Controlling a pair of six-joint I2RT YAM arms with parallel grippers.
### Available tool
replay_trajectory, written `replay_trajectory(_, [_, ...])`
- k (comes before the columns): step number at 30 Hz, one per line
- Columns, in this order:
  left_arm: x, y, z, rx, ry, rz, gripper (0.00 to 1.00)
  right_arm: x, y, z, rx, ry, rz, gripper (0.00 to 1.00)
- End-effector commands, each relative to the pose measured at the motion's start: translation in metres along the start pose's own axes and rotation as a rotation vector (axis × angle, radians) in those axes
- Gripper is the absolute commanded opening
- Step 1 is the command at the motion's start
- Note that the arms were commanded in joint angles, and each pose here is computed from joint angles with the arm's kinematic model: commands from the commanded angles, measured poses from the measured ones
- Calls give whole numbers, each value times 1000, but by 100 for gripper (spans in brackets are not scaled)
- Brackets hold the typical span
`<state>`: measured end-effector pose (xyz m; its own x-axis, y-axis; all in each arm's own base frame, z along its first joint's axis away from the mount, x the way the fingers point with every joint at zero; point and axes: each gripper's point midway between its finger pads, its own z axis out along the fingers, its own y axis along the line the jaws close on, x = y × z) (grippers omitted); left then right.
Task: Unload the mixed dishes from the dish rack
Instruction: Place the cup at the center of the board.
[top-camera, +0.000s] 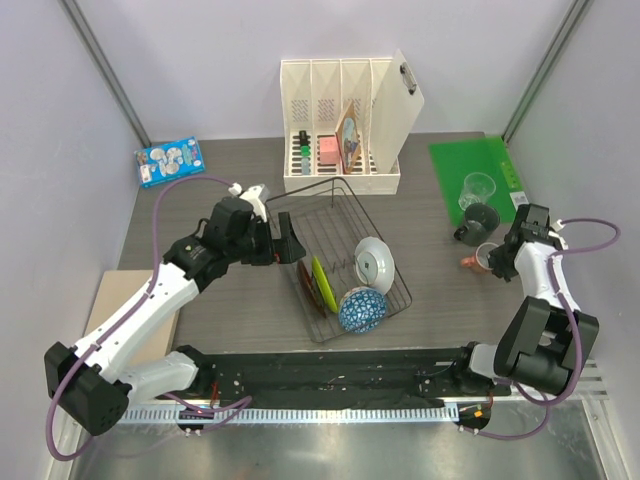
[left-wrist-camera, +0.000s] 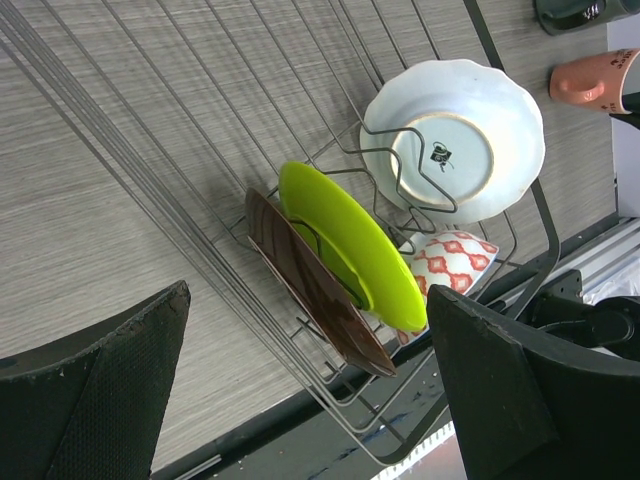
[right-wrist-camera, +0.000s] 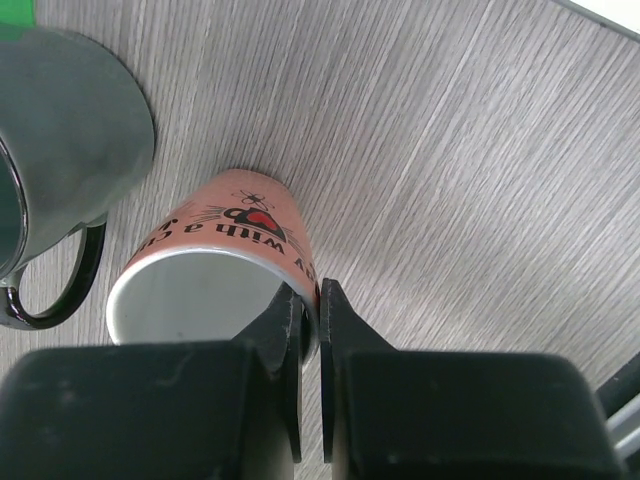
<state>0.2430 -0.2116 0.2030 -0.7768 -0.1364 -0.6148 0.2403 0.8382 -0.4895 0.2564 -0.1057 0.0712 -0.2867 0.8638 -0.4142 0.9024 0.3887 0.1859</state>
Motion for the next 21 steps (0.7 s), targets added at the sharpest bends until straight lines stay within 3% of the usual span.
replay_trajectory(1, [-4, -2, -1, -1, -13, 13, 100, 15, 8, 13, -57, 33, 26, 1])
replay_trajectory(4, [-4, -1, 0, -5, -13, 14, 100, 14, 10, 12, -64, 43, 22, 4])
replay_trajectory(6, [-4, -1, 1, -6, -10, 14, 100, 10, 14, 7, -73, 36, 21, 11])
replay_trajectory(7, [-3, -1, 1, -5, -7, 14, 100, 9, 15, 4, -79, 34, 17, 19])
replay_trajectory(10, [-3, -2, 2, -2, -5, 12, 100, 0, 21, -7, -106, 9, 19, 28])
replay_trajectory(21, [-2, -3, 1, 3, -2, 12, 100, -10, 26, -28, -132, -10, 18, 31])
